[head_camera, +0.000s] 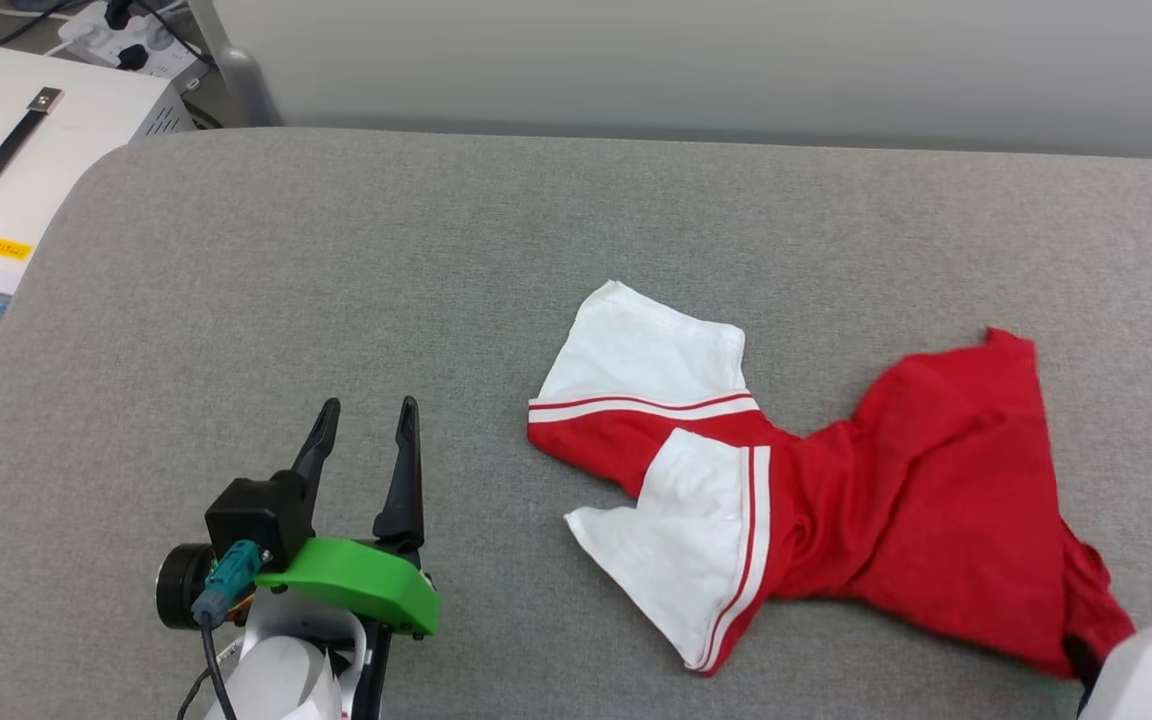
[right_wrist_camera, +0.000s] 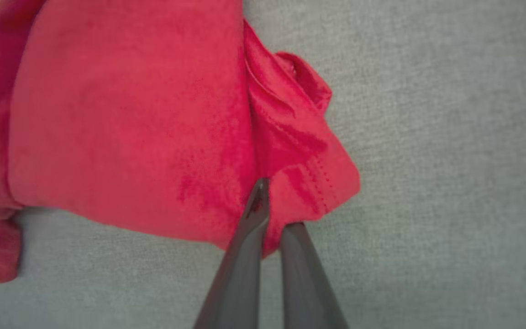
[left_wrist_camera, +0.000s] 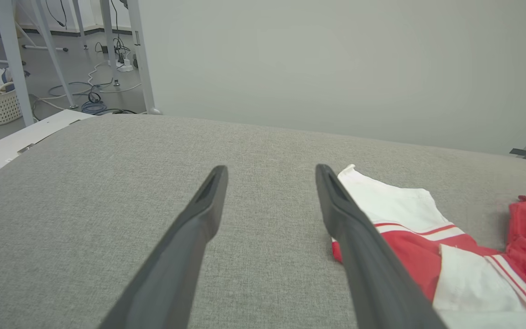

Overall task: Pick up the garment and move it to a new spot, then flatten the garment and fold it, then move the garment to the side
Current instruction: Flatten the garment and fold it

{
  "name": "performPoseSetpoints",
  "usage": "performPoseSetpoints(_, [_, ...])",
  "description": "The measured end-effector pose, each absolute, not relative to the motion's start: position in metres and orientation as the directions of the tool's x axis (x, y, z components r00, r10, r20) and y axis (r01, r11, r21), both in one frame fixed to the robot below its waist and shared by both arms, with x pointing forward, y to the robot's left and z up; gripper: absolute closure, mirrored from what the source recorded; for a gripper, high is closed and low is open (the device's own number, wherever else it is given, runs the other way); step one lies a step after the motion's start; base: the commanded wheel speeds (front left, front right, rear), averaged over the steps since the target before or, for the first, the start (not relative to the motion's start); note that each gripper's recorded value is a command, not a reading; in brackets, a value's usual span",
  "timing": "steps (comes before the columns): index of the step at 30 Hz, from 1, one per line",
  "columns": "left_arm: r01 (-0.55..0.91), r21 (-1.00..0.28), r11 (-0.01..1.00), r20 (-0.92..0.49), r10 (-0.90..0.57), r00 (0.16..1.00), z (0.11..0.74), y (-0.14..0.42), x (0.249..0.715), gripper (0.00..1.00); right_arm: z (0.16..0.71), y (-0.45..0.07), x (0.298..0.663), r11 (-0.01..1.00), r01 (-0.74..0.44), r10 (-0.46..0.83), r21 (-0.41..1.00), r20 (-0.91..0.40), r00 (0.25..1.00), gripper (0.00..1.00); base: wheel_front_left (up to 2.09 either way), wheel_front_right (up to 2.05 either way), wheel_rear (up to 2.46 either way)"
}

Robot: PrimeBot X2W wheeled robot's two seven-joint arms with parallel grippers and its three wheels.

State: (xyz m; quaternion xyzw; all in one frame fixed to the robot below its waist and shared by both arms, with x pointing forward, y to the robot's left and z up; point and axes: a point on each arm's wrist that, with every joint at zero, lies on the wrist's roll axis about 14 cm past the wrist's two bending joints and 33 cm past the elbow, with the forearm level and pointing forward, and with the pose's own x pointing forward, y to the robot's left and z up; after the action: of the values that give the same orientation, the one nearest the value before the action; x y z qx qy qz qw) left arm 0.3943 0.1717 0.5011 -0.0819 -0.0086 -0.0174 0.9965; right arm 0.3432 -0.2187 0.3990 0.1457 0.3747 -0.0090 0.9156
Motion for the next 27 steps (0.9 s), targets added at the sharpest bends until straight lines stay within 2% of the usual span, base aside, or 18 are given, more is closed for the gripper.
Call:
performPoseSetpoints(6, [0.045,-0.157,0.987,0.005,-0.045,0.999,0.499,0.169,0.390,0.00,0.371,-0.212,0.288,0.942,0.178,0.118,0.283,-0.779,0.615,1.00,0.00,0.00,0.00])
performPoseSetpoints(7, [0.045,-0.156,0.987,0.005,-0.045,0.999,0.500,0.169,0.389,0.00,0.370,-0.209,0.285,0.935,0.179,0.136,0.305,-0.777,0.614,0.41,0.00,0.00,0.00])
performPoseSetpoints(8, [0.045,-0.155,0.987,0.005,-0.045,0.999,0.500,0.169,0.389,0.00,0.370,-0.206,0.284,0.931,0.178,0.144,0.318,-0.769,0.623,0.00,0.00,0.00,0.00])
performPoseSetpoints(13, [0.045,-0.153,0.987,0.005,-0.045,0.999,0.502,0.169,0.385,0.00,0.390,-0.205,0.302,0.922,0.161,0.117,0.351,-0.651,0.750,0.00,0.00,0.00,0.00])
performPoseSetpoints(18, [0.038,-0.150,0.988,0.010,-0.037,0.999,0.504,0.172,0.381,0.00,0.435,-0.220,0.337,0.935,0.132,0.024,0.330,-0.429,0.903,0.00,0.00,0.00,0.00])
performPoseSetpoints(22, [0.027,-0.154,0.988,0.010,-0.026,1.000,0.504,0.174,0.381,0.00,0.461,-0.213,0.362,0.951,0.077,0.019,0.299,-0.308,0.951,0.00,0.00,0.00,0.00])
performPoseSetpoints(27, [0.012,-0.157,0.988,0.005,-0.011,1.000,0.502,0.177,0.382,0.00,0.474,-0.187,0.400,0.958,-0.014,0.095,0.287,-0.272,0.958,0.00,0.00,0.00,0.00])
